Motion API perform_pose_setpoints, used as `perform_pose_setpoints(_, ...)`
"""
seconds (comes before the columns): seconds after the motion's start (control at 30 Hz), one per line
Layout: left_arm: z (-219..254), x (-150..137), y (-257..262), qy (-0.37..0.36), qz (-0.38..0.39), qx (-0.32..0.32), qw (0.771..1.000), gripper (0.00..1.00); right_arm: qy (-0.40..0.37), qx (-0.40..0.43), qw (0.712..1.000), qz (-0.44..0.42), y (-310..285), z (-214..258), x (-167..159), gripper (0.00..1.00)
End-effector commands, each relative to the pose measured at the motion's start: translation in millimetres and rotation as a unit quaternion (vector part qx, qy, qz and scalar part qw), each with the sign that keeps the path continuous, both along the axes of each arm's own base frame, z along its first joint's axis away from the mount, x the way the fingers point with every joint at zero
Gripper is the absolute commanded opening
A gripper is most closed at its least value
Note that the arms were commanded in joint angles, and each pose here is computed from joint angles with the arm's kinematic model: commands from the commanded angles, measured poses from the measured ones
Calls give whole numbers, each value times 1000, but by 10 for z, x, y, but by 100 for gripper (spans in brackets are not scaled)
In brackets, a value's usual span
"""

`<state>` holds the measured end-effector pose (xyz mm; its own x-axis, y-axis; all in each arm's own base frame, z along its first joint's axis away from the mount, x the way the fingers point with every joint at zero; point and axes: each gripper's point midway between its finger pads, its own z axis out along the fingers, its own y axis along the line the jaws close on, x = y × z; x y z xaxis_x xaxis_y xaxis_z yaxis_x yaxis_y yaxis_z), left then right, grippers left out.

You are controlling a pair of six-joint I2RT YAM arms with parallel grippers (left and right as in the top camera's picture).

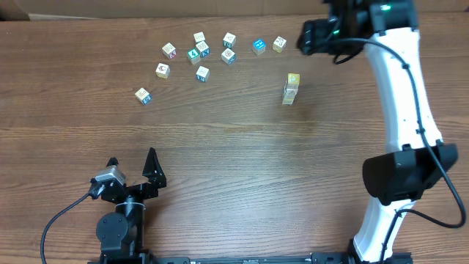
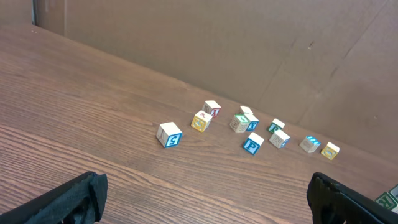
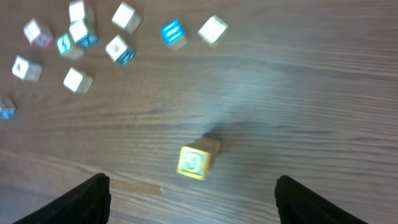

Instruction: Form a tower

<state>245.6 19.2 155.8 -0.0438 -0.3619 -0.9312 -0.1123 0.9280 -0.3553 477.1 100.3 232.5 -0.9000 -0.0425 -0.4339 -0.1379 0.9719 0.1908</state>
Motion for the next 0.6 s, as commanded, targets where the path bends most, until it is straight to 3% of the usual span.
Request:
perform_pose_setpoints(0.0, 6, 0, -16, -4, -4, -3, 1000, 100, 29, -22, 999, 18, 120, -324, -47, 82)
perform_pose_setpoints(0.37, 5, 0, -16, -3, -4, -3, 1000, 99, 23, -128, 990, -46, 133, -901, 3, 82)
perform_pose_setpoints(0.57, 6, 0, -16, -4, -4, -3, 1000, 100, 27, -127, 990, -51, 135, -1056, 19, 79)
